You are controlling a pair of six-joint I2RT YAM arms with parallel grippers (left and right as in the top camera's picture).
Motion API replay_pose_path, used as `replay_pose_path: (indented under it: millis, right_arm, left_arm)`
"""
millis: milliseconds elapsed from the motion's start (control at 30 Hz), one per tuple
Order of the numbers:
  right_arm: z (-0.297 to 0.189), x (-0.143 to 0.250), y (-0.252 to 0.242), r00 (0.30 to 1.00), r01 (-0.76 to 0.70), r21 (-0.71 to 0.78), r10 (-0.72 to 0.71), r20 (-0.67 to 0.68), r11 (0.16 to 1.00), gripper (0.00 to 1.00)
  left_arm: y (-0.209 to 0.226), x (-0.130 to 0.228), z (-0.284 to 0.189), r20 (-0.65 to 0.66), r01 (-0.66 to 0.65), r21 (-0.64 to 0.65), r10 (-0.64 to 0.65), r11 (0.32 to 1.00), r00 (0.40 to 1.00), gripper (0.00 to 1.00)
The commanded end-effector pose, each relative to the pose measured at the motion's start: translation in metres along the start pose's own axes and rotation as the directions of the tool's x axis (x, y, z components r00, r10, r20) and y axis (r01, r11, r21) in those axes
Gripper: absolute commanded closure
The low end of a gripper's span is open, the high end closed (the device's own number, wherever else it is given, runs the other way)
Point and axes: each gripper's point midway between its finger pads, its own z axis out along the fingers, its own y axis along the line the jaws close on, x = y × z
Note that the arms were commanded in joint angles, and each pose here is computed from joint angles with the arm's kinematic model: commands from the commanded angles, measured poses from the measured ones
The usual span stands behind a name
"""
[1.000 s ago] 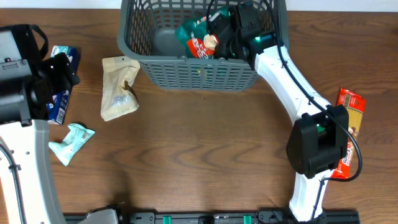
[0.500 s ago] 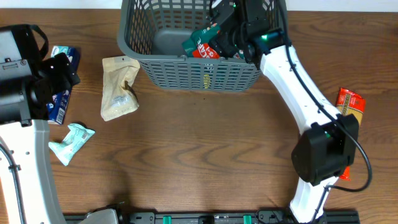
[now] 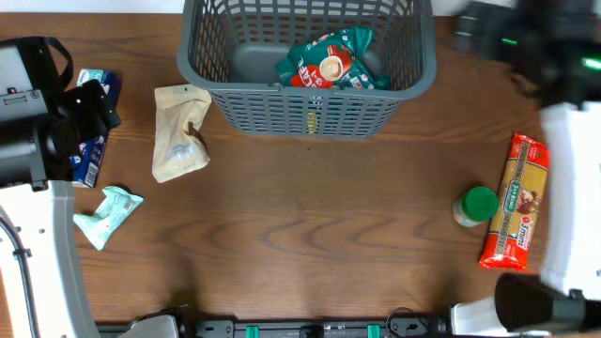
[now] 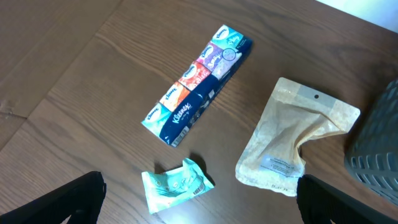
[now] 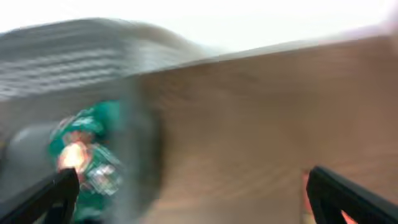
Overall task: Pack container
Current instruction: 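Move the right gripper to the green-lidded jar and grasp it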
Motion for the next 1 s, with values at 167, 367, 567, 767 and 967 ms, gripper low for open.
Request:
replay_pose_path:
  millis: [167,367,567,767,967]
  right_arm:
    - [-0.037,0.058,-0.111,0.888,-0.387,0.311,0.442,-0.129,0.868,0.01]
    - [-0.053,0.111,-0.129,0.817,-0.348,0.444,0.5,-0.289,0.826,0.01]
    - [-0.048,0.143,-0.124,0.77,-0.29,0.478,0.499,-0.398,0.829,0.01]
    - [-0.002,0.186,-0.123,0.722,-0.257,0.485,0.5,-0.478,0.836,0.01]
    - [0.042,0.244,-0.126,0.669,-0.256,0.507,0.529,-0.522,0.823,0.01]
  left_arm:
    - [0.001,0.001,0.002,-0.009,-0.016,-0.001,0.016,1.0,1.0,0.01]
    - [0.001,0.001,0.002,-0.009,-0.016,-0.001,0.016,1.0,1.0,0.01]
    - [0.001,0.001,0.002,-0.009,-0.016,-0.001,0.016,1.0,1.0,0.01]
    - [0.001,0.001,0.002,-0.009,-0.016,-0.001,0.016,1.0,1.0,0.01]
    - [0.001,0.001,0.002,-0.009,-0.016,-0.001,0.016,1.0,1.0,0.01]
